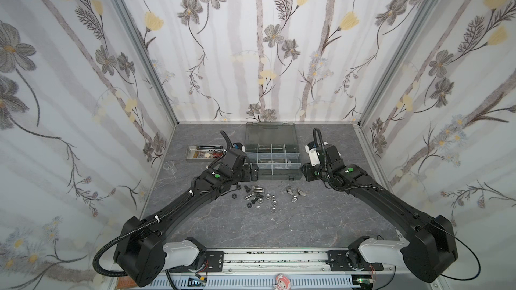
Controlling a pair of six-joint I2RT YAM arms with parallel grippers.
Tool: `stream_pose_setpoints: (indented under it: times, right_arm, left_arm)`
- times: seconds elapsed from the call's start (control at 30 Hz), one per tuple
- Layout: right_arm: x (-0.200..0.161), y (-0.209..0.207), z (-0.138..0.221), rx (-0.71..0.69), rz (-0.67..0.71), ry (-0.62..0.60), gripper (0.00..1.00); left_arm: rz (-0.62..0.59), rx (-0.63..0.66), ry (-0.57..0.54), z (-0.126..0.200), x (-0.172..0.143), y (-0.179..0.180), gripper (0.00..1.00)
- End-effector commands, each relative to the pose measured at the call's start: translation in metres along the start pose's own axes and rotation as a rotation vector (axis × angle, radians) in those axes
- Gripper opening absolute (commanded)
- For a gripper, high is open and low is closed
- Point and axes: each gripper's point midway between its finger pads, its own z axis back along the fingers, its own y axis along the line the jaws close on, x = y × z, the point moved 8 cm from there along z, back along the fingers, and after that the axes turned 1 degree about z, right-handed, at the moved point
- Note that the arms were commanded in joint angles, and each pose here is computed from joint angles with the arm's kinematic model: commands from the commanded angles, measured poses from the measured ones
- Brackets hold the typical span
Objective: Sort the screws and nuts into containers
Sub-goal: Pick up the nut from the center of the table.
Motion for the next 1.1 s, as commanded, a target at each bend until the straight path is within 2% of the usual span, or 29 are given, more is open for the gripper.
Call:
stream_pose_setpoints:
  times: [0.0,0.13,0.27,0.4,0.47,0.7,0.83,0.97,1.07]
  right_arm:
    - [-0.014,-0.002,-0.001,0.007,-0.013,0.013,0.31]
    - [-0.038,-0.006,-0.012,0.022,-0.005,0.089,0.28]
    - [-0.058,-0.009,-0.029,0.017,-0.011,0.17,0.27]
    - [-0.062,-0.009,-0.036,0.016,-0.028,0.174,0.27]
    - [-0.076,-0.011,-0.043,0.019,-0.034,0.212,0.28]
    - [-0.082,-0.009,-0.059,0.008,-0.029,0.249,0.28]
    - [-0.081,-0.01,-0.066,0.001,-0.023,0.258,0.33]
    - [-0.085,-0.011,-0.074,-0.011,-0.015,0.284,0.34]
    - [-0.076,-0.009,-0.079,-0.003,-0.008,0.28,0.34]
  left_arm:
    - [-0.008,0.005,0.014,0.001,-0.008,-0.005,0.99]
    - [-0.024,-0.009,0.036,0.0,-0.017,-0.01,0.97]
    - [-0.019,-0.024,0.02,0.004,-0.019,-0.01,1.0]
    - [-0.004,-0.038,0.032,-0.001,-0.028,-0.008,1.0]
    - [0.002,-0.044,0.036,-0.004,-0.033,-0.006,1.0]
    - [0.035,-0.075,0.005,-0.007,-0.042,-0.002,1.0]
    - [0.035,-0.07,0.015,-0.011,-0.047,0.0,1.0]
    - [0.03,-0.067,0.02,-0.015,-0.05,0.001,1.0]
    - [0.03,-0.066,0.022,-0.017,-0.05,0.001,1.0]
